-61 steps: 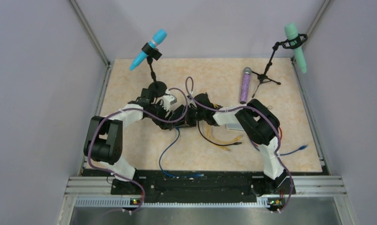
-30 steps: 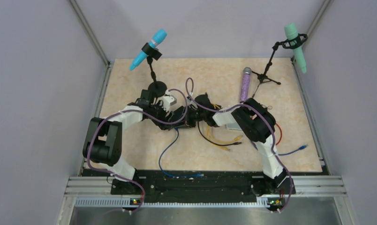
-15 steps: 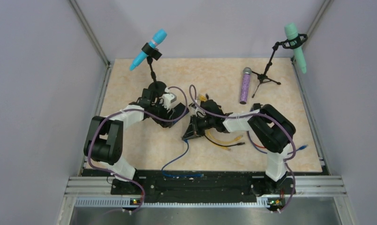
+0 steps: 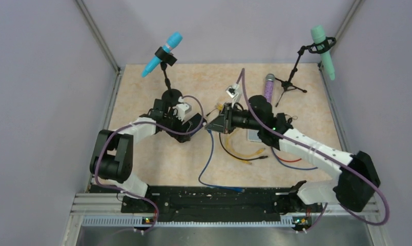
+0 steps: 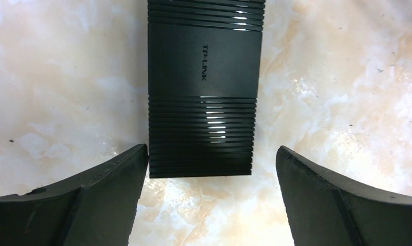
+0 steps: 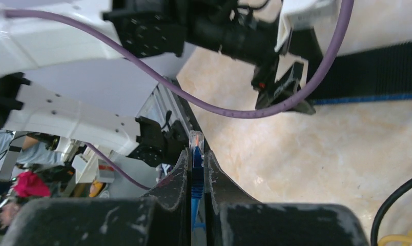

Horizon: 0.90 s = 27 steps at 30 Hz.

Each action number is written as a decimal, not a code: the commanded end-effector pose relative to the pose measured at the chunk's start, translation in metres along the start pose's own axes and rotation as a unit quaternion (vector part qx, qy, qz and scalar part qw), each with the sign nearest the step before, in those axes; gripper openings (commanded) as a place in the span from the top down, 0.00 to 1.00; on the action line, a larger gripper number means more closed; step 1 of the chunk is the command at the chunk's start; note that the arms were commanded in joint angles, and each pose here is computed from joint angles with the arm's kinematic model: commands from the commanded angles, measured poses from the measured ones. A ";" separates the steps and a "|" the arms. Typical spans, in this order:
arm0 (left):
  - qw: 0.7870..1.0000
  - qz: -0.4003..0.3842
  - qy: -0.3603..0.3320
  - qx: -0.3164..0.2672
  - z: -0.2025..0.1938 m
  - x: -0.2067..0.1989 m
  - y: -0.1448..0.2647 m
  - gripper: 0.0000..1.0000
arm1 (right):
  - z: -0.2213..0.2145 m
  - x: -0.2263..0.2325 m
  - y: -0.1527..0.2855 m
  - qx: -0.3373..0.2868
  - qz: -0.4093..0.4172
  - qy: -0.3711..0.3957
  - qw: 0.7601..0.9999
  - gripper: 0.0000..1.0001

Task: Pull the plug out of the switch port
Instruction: Place the connector at the center of the board.

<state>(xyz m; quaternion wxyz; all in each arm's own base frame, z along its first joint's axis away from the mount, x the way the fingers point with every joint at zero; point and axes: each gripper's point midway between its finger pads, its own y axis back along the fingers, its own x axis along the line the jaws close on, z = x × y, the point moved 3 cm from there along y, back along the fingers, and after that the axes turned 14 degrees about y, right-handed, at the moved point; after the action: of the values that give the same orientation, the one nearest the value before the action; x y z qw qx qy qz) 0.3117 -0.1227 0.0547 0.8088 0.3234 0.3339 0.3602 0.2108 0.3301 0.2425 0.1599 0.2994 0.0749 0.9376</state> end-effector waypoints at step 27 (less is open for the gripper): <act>0.937 0.069 0.150 -0.307 0.087 -0.037 0.131 0.01 | 0.067 -0.242 -0.002 0.034 -0.310 -0.066 0.948 0.67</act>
<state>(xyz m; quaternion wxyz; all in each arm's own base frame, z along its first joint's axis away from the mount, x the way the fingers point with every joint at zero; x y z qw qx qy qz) 0.3170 -0.1131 0.2056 0.8207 0.0612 0.2442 0.5129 0.3991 0.2602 0.1826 0.4254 0.3143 0.1768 0.8301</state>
